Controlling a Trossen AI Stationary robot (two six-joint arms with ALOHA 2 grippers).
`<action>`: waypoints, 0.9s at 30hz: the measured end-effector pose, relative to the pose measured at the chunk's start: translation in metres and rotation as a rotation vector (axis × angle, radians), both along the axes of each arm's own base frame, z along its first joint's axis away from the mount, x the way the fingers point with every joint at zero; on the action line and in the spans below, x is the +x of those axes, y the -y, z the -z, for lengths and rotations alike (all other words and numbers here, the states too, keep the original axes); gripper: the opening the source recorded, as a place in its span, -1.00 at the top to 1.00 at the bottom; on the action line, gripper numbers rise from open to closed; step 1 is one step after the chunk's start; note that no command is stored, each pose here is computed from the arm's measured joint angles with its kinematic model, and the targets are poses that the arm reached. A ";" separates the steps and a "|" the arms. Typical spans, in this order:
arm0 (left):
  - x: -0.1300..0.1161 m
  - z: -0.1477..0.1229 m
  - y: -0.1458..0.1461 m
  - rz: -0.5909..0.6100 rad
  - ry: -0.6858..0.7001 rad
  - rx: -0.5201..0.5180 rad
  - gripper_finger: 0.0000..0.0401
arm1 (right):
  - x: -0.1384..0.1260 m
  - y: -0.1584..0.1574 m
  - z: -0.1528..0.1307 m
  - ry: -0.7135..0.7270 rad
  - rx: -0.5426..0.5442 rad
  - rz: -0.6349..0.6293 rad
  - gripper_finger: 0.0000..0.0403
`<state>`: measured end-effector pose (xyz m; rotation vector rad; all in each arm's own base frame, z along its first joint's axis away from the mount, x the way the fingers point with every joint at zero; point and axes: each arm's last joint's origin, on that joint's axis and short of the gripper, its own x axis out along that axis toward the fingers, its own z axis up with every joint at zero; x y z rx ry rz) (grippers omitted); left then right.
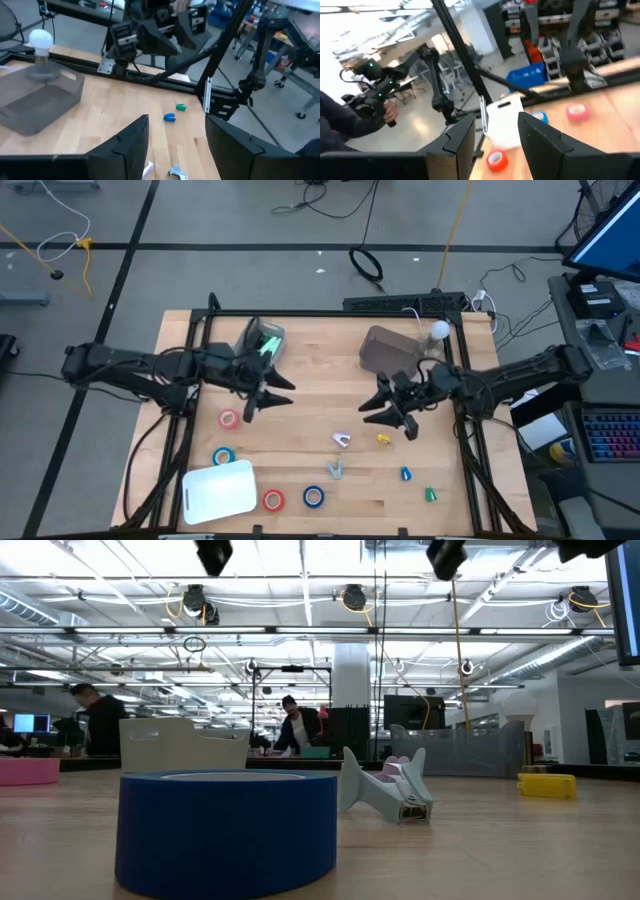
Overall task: Pick and place Stapler, Stapler remover, tape
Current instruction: Put the yellow stapler into the gray bin
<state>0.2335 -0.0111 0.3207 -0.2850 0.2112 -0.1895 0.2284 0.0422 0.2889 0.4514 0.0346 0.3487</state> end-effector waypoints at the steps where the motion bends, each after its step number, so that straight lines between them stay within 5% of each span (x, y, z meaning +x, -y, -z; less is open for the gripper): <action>1: -0.003 0.004 0.000 -0.002 0.026 -0.006 0.01 | -0.002 -0.003 0.001 -0.020 -0.001 0.003 0.30; 8: -0.039 0.043 -0.001 0.005 0.102 -0.089 0.01 | -0.008 -0.013 0.007 -0.115 0.021 0.039 0.30; 15: -0.064 0.070 -0.001 0.001 0.132 -0.155 0.01 | -0.011 -0.014 0.027 -0.365 0.118 0.048 0.30; 27: -0.073 0.075 -0.001 0.010 0.154 -0.159 0.01 | -0.028 -0.019 0.059 -0.879 0.412 0.080 0.30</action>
